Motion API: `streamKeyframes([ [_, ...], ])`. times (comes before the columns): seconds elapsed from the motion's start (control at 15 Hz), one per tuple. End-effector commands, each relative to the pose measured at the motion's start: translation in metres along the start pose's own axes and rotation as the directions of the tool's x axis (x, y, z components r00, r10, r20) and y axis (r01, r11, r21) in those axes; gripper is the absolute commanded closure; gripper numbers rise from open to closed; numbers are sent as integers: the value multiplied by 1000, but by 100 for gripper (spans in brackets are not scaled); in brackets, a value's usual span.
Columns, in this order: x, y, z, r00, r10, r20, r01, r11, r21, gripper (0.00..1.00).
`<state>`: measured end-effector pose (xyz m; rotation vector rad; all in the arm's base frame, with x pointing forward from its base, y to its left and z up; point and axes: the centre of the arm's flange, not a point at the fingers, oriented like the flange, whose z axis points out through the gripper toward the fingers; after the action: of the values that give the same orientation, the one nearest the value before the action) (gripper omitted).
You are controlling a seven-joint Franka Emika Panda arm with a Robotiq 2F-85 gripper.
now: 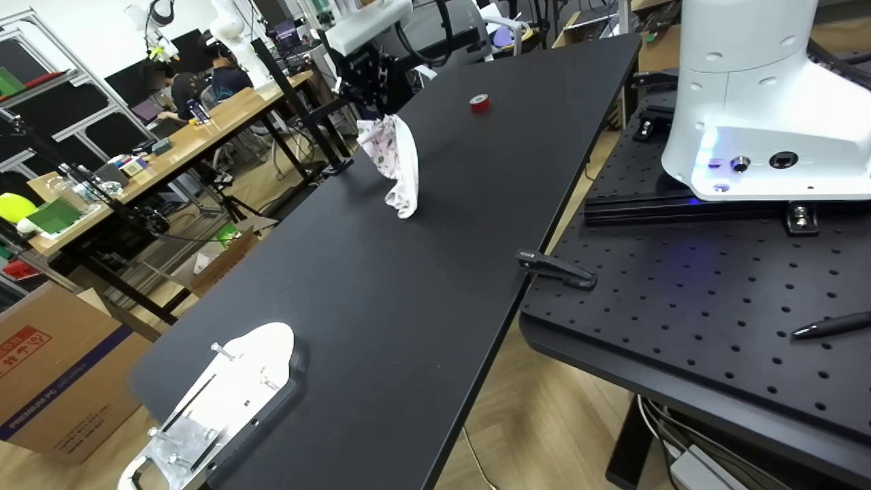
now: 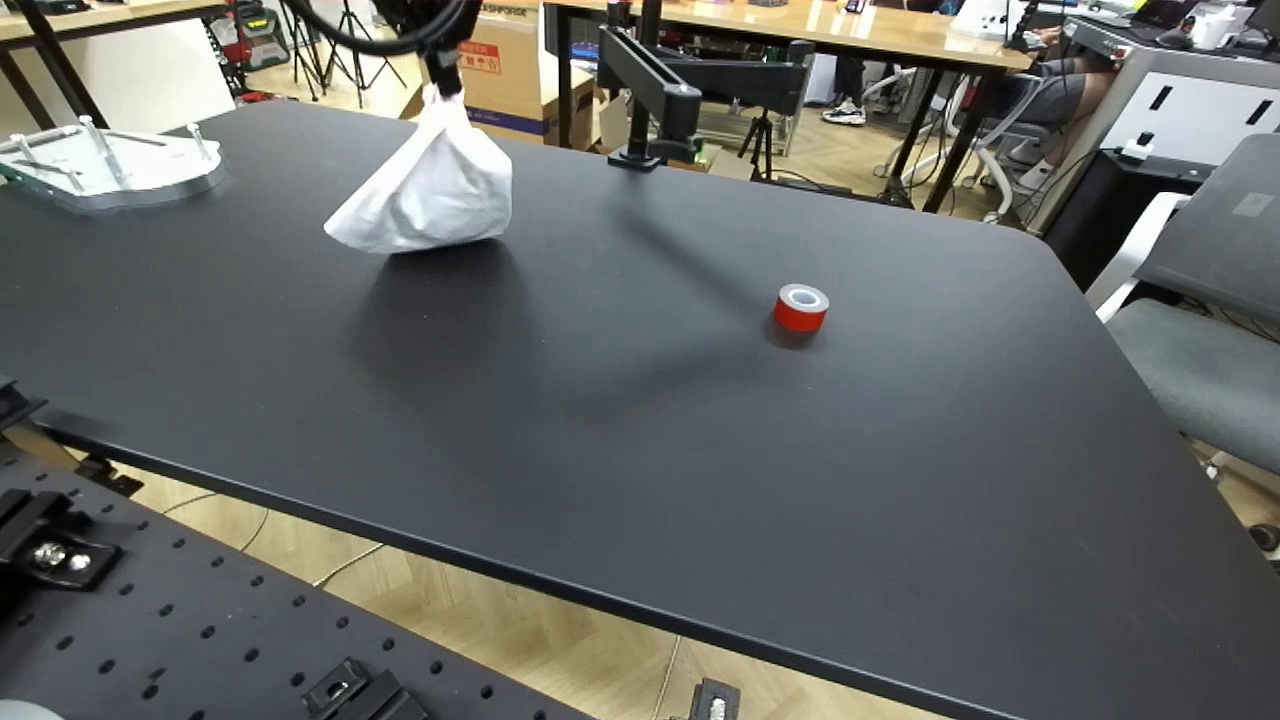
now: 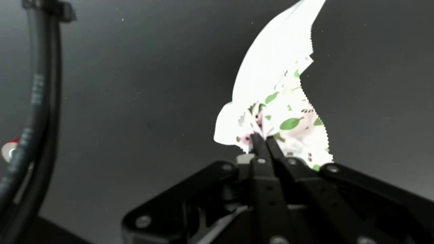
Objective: Hang the white cloth on the stand
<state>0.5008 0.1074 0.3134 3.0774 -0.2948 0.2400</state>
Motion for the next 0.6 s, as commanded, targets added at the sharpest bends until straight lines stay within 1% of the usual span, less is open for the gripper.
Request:
streamKeyframes([
  [0.0, 10, 25, -82, 997, 64, -49, -65, 998, -15, 99],
  [0.27, 17, 63, -168, 981, 154, -116, -156, 988, -8, 99],
  [0.4, 16, 85, -201, 968, 202, -149, -205, 979, -2, 99],
  [0.53, 13, 110, -223, 951, 253, -176, -256, 967, 6, 99],
])
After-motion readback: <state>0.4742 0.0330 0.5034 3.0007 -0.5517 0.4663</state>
